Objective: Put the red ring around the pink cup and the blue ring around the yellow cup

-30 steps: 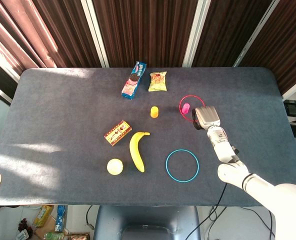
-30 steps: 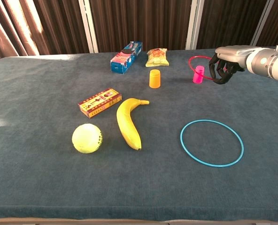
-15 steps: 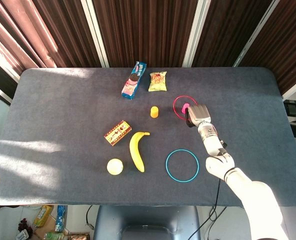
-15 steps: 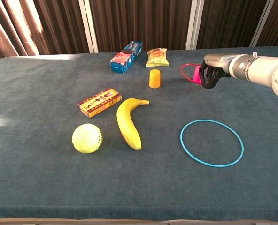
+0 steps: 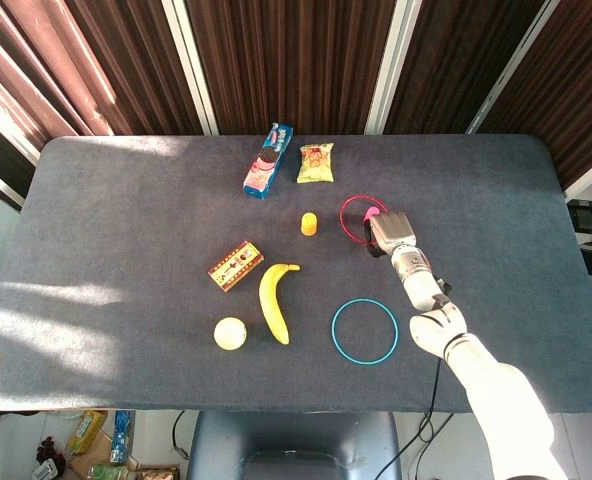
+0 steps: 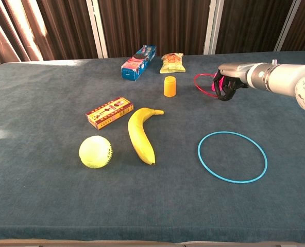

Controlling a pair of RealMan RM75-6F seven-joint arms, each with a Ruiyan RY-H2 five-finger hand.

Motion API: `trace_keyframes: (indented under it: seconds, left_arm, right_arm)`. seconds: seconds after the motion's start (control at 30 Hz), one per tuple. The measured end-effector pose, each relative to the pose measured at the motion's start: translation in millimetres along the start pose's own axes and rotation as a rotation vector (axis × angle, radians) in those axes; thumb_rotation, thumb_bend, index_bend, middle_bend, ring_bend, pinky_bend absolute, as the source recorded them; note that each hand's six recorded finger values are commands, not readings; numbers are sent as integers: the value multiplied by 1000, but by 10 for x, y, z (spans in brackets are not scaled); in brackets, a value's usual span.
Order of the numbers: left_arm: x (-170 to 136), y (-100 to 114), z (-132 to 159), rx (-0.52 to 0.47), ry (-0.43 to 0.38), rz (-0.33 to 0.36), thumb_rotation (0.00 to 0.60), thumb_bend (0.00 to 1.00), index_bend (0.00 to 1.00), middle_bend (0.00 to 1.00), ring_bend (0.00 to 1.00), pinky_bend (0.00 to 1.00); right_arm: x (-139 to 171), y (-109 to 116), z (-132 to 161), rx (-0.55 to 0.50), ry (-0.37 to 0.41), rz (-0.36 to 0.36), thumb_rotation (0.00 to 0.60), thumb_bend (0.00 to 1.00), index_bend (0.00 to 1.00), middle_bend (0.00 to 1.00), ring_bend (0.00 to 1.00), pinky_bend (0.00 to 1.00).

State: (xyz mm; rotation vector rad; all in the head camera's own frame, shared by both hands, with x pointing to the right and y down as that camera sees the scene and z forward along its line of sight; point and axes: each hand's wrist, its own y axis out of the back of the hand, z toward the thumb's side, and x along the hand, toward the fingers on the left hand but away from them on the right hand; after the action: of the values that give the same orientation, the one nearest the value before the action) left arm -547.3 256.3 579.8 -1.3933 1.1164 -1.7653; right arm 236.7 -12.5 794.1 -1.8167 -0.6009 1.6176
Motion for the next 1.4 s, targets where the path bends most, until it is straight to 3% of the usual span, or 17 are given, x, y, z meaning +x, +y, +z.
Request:
trace_keyframes:
  seconds: [0.37,0.53,0.77,0.93,1.17,1.4]
  left_arm:
    - [10,-22,48,3,-15,-6,600,432,140,0,0,146]
    - [3,-11,59,6,-17,-1,600,431,141,0,0,146]
    - [-1,-10,56,6,-12,1,600,434,142,0,0,147]
    - [-3,2,55,2,-10,7,600,434,146,0,0,146]
    - [-16,2,61,-6,-17,9,600,435,147,0,0,146]
    - [-27,9,62,-14,-25,14,600,435,151,0,0,147]
  right_arm:
    - [147,85,-10,48,71,-12,600,359,560,860,999,958]
    - [328,76,78,29,138,-3,600,359,601,860,1000,957]
    - [920,44,277,9,299,18,600,358,646,860,1000,954]
    - [1440,1,220,35,374,34,600,358,665,862,1000,954]
    - [2046,-335,-90,97,364,119,600,359,662,862,1000,955]
    - [2268,-591,-172,99,344,178,600,358,610,862,1000,956]
